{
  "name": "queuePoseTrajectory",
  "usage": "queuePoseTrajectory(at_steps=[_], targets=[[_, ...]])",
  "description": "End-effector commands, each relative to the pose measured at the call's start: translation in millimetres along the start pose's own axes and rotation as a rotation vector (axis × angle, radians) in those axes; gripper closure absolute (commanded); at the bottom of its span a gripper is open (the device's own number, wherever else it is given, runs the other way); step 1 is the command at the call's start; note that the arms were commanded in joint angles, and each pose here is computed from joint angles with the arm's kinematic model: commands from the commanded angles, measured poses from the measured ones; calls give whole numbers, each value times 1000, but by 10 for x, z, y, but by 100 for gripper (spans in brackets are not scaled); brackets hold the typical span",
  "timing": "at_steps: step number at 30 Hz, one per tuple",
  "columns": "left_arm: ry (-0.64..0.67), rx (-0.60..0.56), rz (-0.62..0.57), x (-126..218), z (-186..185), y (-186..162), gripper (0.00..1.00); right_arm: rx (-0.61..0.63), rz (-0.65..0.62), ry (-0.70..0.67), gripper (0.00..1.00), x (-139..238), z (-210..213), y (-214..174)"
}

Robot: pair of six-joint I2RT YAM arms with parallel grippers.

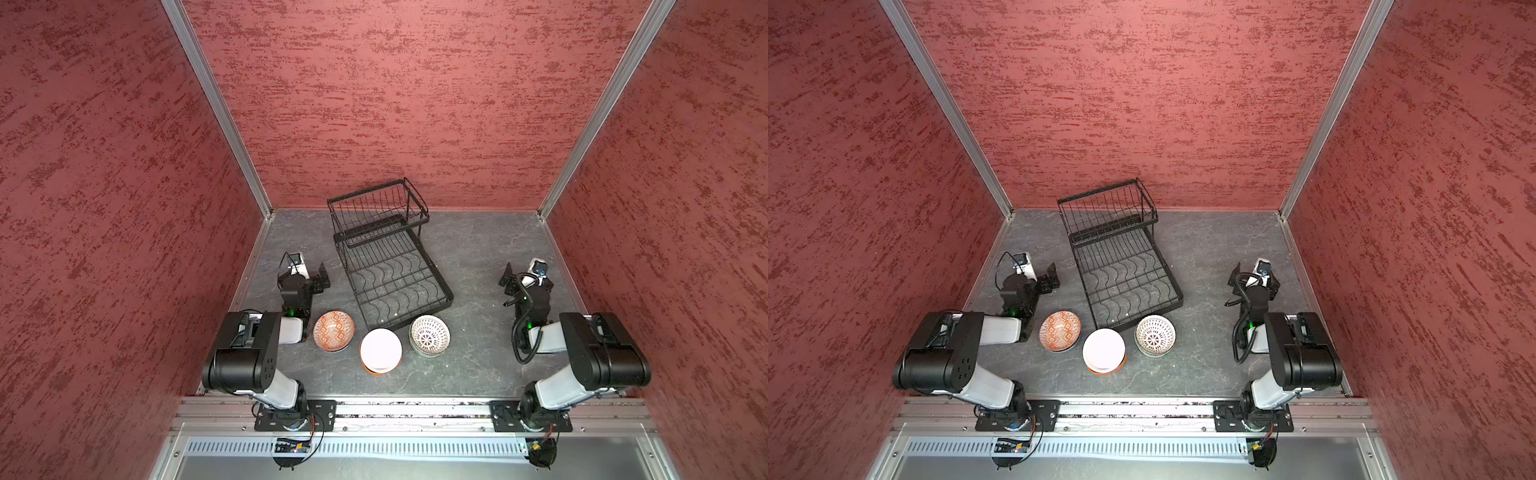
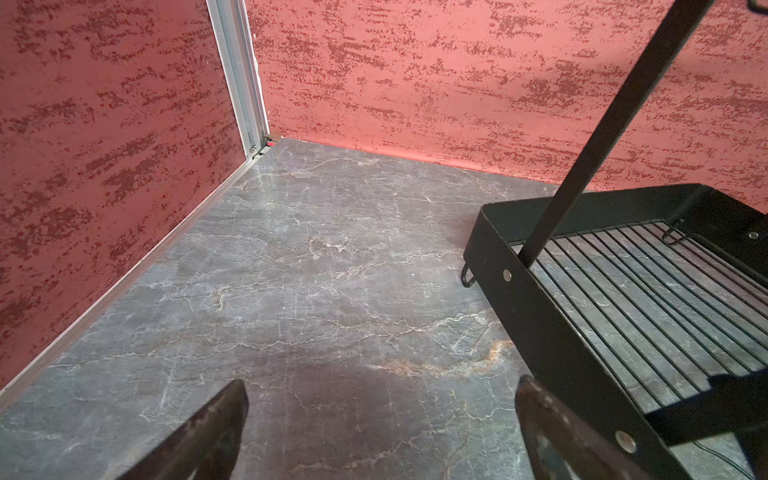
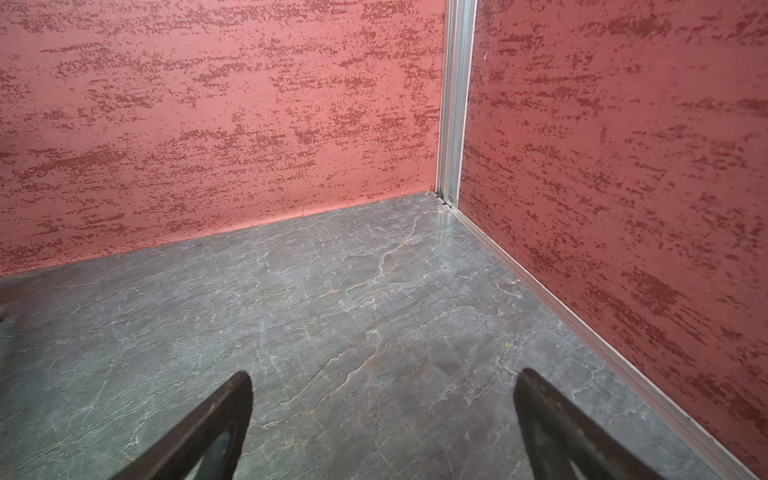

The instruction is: Load the bowls into the dish rack

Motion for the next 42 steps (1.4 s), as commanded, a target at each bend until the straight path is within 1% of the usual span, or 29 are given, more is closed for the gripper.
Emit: queuePoseTrajectory(at_steps=[1,37,41,42], targets=[[2,-15,-29,0,-11,42,1,-9,-6,2,1,-1,-9,22],[1,-16,-28,1,-12,39,1,-11,-6,5,1,0,-6,22],[24,-16,-38,31,-9,68,1,9,-8,45,1,9,35,52],[10,-20,-37,56,-25,79,1,12,-8,48,1,17,44,78]])
Point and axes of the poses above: each gripper's point midway between its finger pads, its own x axis back along the fingers, its own z axis along the line the jaws close on, y = z × x, the point moved 9 cm from there along x, back along the fingers, and after that the axes turned 1 degree about -x, right-handed, at the moved point
